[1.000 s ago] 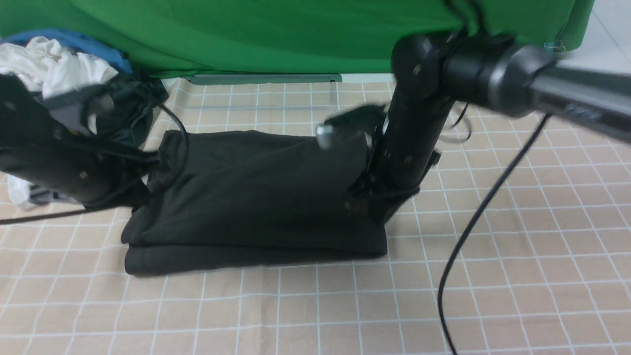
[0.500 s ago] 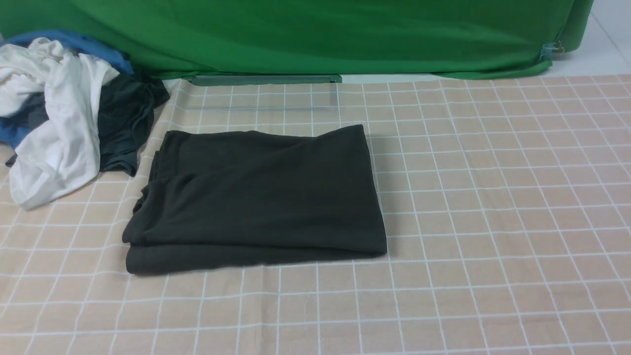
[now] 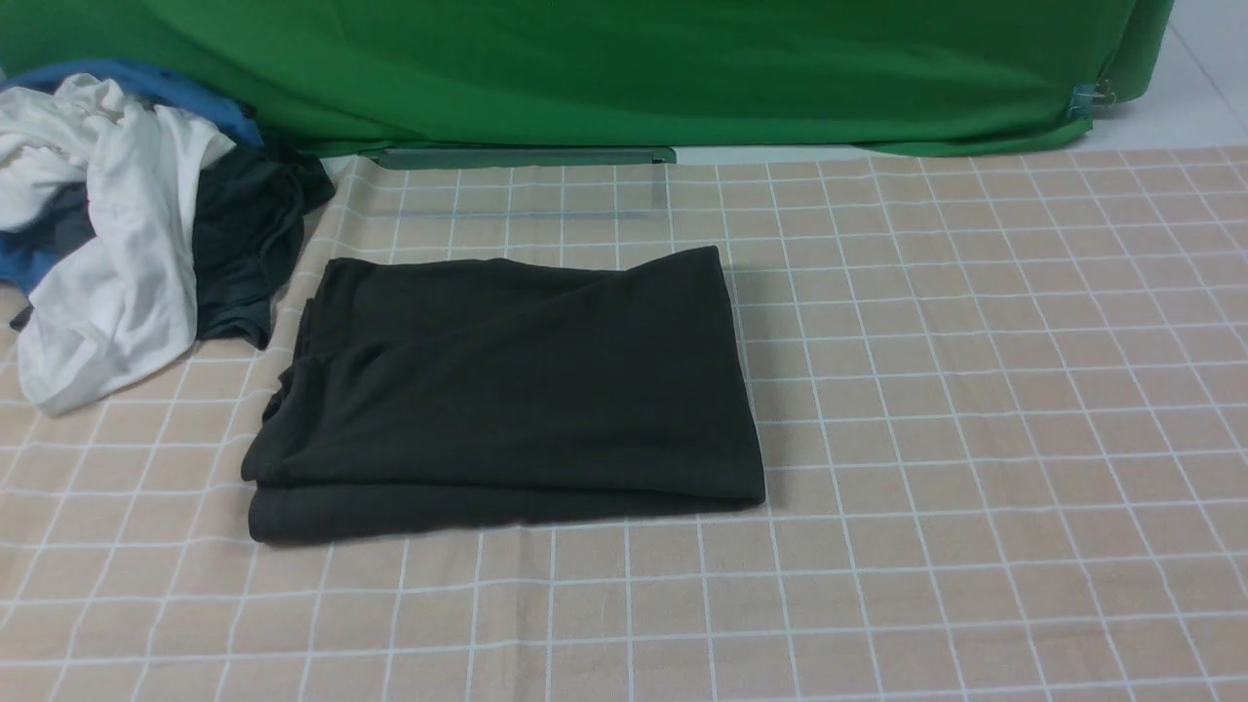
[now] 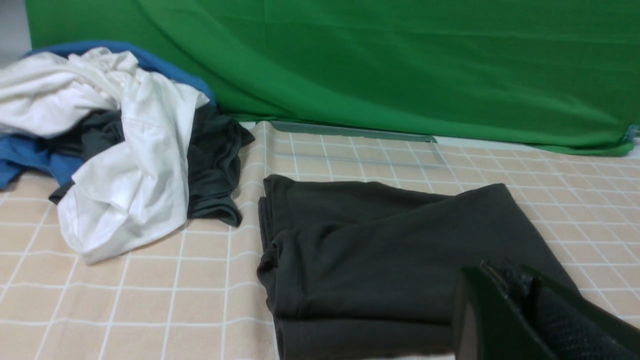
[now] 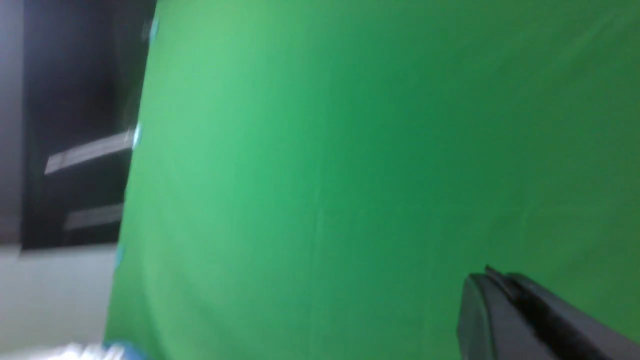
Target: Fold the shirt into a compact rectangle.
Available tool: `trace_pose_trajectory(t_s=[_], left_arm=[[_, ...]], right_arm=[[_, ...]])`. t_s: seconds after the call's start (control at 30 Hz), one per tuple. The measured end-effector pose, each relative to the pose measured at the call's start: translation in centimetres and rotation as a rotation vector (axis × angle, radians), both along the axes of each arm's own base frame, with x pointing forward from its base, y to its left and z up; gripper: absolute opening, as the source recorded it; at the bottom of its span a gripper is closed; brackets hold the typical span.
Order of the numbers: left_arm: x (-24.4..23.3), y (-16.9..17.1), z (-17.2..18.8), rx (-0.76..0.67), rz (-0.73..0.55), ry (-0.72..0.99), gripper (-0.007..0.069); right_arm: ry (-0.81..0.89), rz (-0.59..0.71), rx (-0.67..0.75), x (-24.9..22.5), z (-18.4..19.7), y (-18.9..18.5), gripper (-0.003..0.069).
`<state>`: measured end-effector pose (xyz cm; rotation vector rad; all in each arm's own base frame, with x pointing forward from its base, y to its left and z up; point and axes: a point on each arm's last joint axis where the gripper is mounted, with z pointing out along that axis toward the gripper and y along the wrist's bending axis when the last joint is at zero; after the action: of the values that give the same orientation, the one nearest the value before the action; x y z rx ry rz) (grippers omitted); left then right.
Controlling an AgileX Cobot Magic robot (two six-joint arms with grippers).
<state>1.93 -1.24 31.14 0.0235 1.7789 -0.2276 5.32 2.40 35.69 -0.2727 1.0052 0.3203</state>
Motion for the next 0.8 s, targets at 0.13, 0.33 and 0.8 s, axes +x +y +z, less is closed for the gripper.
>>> trace_pose_trajectory(t_s=[0.13, 0.33, 0.8], left_arm=[[0.61, 0.03, -0.46, -0.018, 0.009, -0.038, 0.0019], [0.73, 0.06, -0.28, -0.026, 0.014, -0.069, 0.0019], [0.73, 0.05, -0.27, -0.028, 0.013, -0.069, 0.0019]], right_arm=[[-0.066, -0.009, 0.037, -0.96, -0.80, -0.60, 0.0048], [-0.077, -0.010, 0.043, -1.11, -0.82, -0.69, 0.0062], [-0.065, -0.008, 0.037, -1.05, -0.93, -0.64, 0.0090]])
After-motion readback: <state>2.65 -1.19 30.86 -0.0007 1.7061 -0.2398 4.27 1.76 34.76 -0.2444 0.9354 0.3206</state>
